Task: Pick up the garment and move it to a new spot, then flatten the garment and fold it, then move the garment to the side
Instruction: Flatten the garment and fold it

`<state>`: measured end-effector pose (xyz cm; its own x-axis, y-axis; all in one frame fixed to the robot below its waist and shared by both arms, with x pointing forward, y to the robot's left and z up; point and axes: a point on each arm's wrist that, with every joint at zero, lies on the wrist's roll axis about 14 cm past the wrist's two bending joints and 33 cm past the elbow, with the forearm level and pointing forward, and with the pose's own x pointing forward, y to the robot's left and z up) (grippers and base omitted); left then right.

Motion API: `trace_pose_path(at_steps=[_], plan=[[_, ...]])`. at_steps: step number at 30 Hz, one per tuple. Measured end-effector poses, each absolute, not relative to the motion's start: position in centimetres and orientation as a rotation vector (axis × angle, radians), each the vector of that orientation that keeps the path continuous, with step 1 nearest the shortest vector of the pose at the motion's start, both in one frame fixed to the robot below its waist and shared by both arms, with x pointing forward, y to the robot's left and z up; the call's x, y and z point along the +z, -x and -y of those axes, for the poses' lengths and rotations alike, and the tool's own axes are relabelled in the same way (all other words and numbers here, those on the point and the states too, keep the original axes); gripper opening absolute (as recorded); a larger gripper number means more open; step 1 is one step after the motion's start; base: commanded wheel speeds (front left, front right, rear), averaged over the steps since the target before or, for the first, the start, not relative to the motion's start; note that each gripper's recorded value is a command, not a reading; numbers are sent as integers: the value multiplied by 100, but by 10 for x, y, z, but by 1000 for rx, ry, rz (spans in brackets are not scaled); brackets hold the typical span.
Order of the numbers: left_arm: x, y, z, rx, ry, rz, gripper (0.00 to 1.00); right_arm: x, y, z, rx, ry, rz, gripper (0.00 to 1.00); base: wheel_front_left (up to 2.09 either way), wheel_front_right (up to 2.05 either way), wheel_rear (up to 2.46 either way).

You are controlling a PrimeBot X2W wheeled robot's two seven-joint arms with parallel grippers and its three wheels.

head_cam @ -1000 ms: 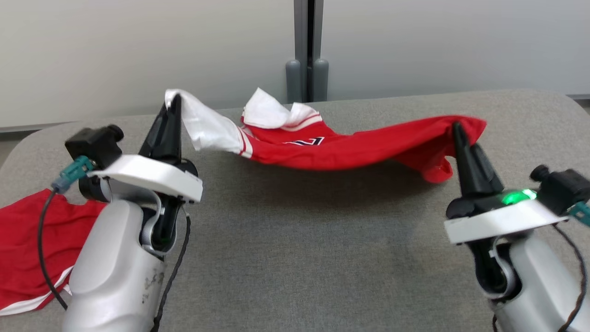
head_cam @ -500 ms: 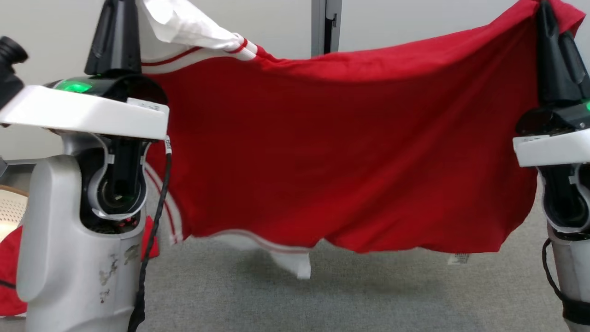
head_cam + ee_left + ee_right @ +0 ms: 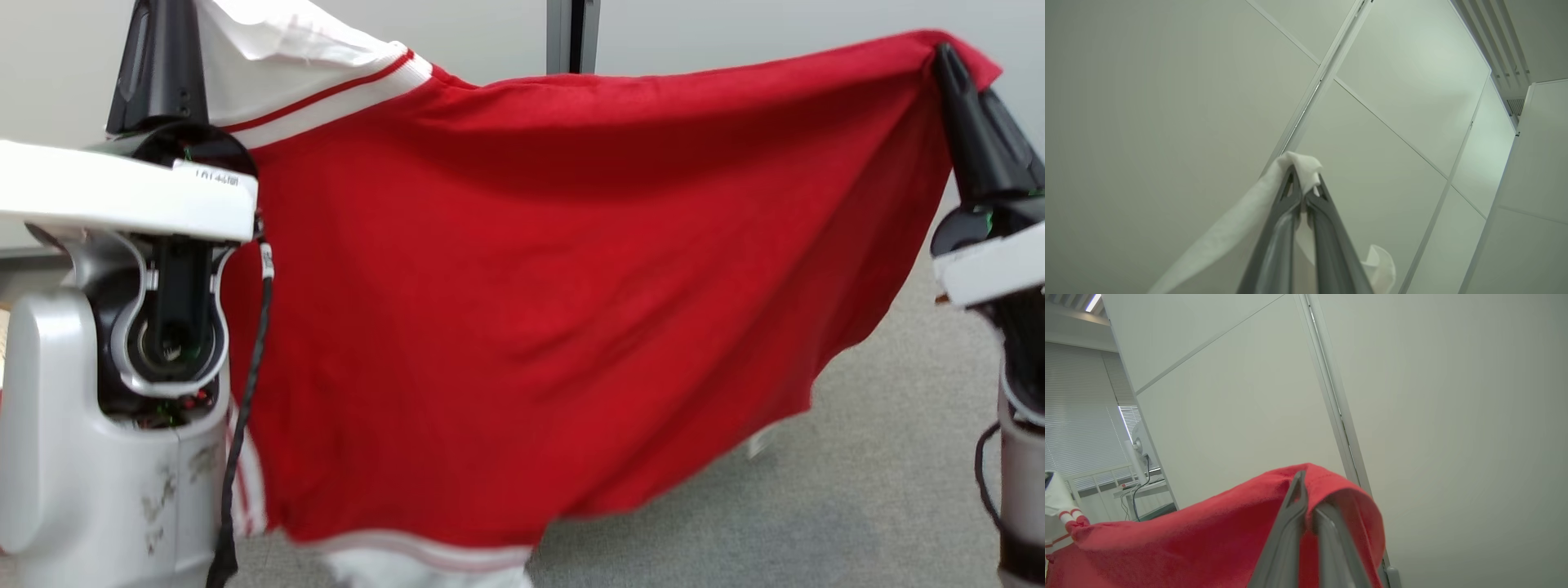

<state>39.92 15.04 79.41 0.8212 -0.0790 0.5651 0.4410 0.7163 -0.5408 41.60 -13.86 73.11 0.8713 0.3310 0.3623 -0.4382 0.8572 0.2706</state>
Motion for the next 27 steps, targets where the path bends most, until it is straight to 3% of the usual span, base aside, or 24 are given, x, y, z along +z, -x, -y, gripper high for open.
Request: trace_pose_path(at_steps=[4, 7, 10, 17, 21, 27], plan=[[781, -441, -146, -297, 712, 460, 0, 734, -447, 140, 402, -348, 278, 0, 0, 0, 0], [777, -485, -156, -252, 648, 447, 0, 736, -483, 138, 376, -160, 263, 0, 0, 0, 0], [787, -530, -161, -225, 654, 478, 0, 753, -523, 139, 348, -21, 328, 0, 0, 0, 0], [774, -617, -172, -182, 669, 539, 0, 760, -608, 143, 305, 55, 494, 0, 0, 0, 0], [759, -641, -175, -170, 648, 578, 0, 735, -640, 146, 288, 22, 530, 0, 0, 0, 0], [695, -656, -175, -149, 575, 459, 0, 641, -669, 125, 329, -7, 338, 0, 0, 0, 0]])
